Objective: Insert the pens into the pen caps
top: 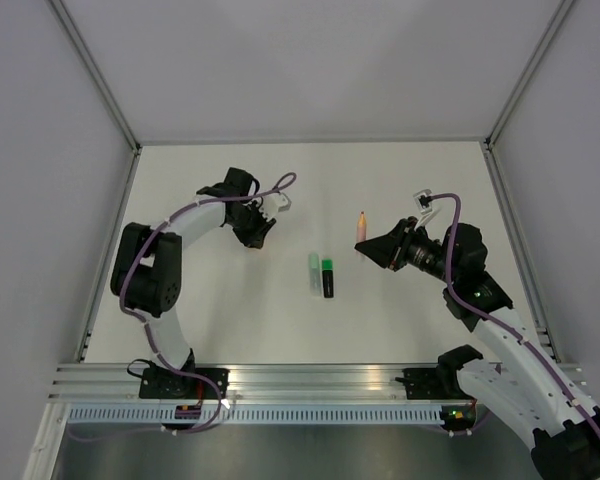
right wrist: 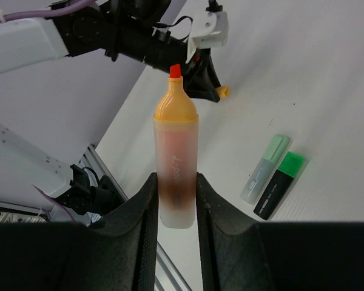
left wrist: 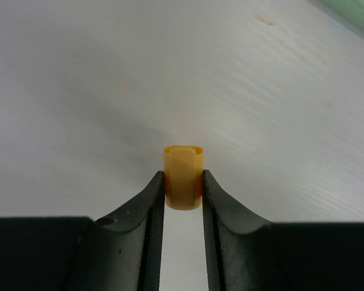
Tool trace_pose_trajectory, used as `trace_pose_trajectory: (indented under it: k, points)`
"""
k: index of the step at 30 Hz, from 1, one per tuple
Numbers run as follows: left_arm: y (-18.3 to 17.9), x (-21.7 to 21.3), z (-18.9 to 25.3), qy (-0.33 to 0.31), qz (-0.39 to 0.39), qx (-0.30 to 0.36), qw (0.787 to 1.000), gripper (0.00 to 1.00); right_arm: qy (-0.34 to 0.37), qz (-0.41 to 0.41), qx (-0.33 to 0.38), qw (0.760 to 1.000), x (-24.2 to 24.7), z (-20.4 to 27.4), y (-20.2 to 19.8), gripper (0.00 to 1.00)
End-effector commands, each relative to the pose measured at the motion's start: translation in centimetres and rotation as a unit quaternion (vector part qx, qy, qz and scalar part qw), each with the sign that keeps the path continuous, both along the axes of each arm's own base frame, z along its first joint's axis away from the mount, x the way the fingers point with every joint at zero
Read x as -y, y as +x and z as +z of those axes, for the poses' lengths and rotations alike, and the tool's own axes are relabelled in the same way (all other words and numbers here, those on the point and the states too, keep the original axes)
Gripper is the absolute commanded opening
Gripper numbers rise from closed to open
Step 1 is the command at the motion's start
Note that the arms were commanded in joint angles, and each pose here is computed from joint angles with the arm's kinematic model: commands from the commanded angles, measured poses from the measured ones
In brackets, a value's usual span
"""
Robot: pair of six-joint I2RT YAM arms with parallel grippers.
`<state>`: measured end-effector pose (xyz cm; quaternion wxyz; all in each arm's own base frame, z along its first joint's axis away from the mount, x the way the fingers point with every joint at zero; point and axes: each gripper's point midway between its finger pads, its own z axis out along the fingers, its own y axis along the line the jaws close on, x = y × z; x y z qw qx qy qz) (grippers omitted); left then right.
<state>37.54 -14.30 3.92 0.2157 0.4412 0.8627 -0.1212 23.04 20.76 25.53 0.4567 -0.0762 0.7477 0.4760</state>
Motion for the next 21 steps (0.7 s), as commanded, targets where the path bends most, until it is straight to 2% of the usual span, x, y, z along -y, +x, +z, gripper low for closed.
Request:
trace_pose_trajectory:
  k: [1,3,5,9,14,19,21]
  points:
    - [-3.3,2.4,3.6,-0.034,-0.146,0.039,0.988,0.08,-0.006,-0.009,0.019,1.0,0.1,0.2,0.7,0.0]
    - [-5.2,2.7,3.4,-0.01,-0.197,0.037,0.98,0.08,-0.007,-0.005,0.013,1.0,-0.1,-0.1,0.8,0.0]
    - [-6.1,2.3,3.4,0.01,-0.21,0.032,0.977,0.07,-0.005,-0.003,0.011,1.0,-0.2,-0.1,0.8,0.0]
    - [-7.4,1.3,2.3,0.052,-0.215,0.019,0.975,0.07,-0.006,-0.006,0.019,1.0,0.0,0.4,0.7,0.0]
    - [-8.2,0.9,0.9,0.056,-0.199,0.026,0.978,0.08,-0.012,-0.017,0.031,0.999,0.4,0.9,0.6,0.0]
    - [-7.0,-0.6,-0.3,0.107,-0.17,0.053,0.978,0.09,-0.013,-0.022,0.033,0.999,0.6,0.9,0.7,0.0]
    - [-6.1,-0.4,0.1,0.108,-0.157,0.062,0.98,0.15,-0.012,-0.02,0.035,0.999,0.6,1.2,0.6,0.0]
